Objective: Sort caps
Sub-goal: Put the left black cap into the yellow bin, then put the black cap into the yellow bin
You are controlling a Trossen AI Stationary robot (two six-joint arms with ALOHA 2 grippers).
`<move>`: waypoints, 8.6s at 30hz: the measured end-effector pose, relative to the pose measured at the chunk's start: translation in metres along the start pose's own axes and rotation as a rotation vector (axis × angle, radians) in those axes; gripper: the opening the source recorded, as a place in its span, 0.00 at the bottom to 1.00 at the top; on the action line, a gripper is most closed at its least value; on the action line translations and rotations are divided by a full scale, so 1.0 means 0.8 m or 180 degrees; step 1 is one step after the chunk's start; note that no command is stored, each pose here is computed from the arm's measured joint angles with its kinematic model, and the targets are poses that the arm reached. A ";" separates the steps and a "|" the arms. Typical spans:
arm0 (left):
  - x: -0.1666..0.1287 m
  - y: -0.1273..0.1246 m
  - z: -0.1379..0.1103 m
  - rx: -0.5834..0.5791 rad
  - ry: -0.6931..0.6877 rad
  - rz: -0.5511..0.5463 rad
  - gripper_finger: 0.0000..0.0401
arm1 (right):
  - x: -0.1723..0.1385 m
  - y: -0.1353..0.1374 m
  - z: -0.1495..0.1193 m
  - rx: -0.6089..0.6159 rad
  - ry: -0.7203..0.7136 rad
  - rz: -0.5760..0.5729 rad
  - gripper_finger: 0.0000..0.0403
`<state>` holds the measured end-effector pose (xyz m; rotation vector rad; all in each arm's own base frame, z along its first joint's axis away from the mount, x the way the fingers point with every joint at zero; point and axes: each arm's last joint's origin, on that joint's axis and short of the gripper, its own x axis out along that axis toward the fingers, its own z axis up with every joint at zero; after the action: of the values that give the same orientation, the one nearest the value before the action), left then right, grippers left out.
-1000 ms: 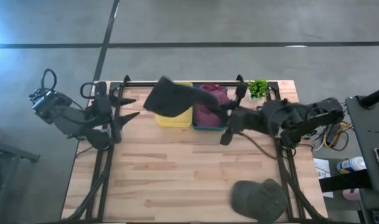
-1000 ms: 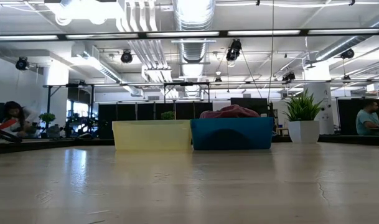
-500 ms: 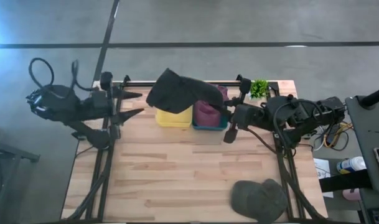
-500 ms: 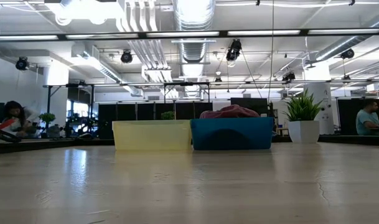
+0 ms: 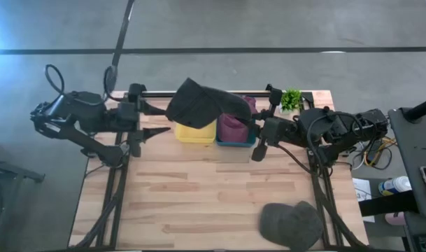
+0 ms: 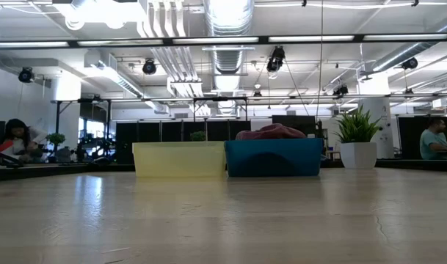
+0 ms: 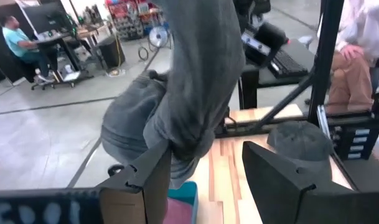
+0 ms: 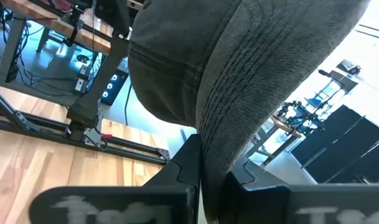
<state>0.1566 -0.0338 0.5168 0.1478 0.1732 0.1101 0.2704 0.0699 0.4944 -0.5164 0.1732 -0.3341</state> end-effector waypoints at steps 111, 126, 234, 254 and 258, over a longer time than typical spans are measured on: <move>0.285 0.221 -0.185 0.0420 0.3547 -0.0535 0.03 | -0.010 -0.027 -0.133 0.0426 0.2644 0.0063 0.56; 0.290 0.183 -0.190 0.0860 0.3811 -0.0927 0.03 | -0.070 -0.051 -0.156 0.1038 0.2289 -0.0199 0.56; 0.327 -0.171 -0.306 -0.0412 0.2951 -0.1657 0.41 | -0.108 0.335 -0.329 0.2939 0.5336 0.2271 0.56; 0.326 -0.192 -0.308 -0.0644 0.2748 -0.1568 0.41 | -0.010 0.269 -0.207 0.2901 0.3384 0.1326 0.56; 0.317 -0.192 -0.320 -0.1279 0.3202 -0.1566 0.41 | -0.023 0.279 -0.211 0.3100 0.3712 0.1425 0.56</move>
<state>0.3741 -0.1190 0.2017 -0.3695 1.1729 -0.2848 0.2720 0.1818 0.2373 0.7391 1.1652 -0.2055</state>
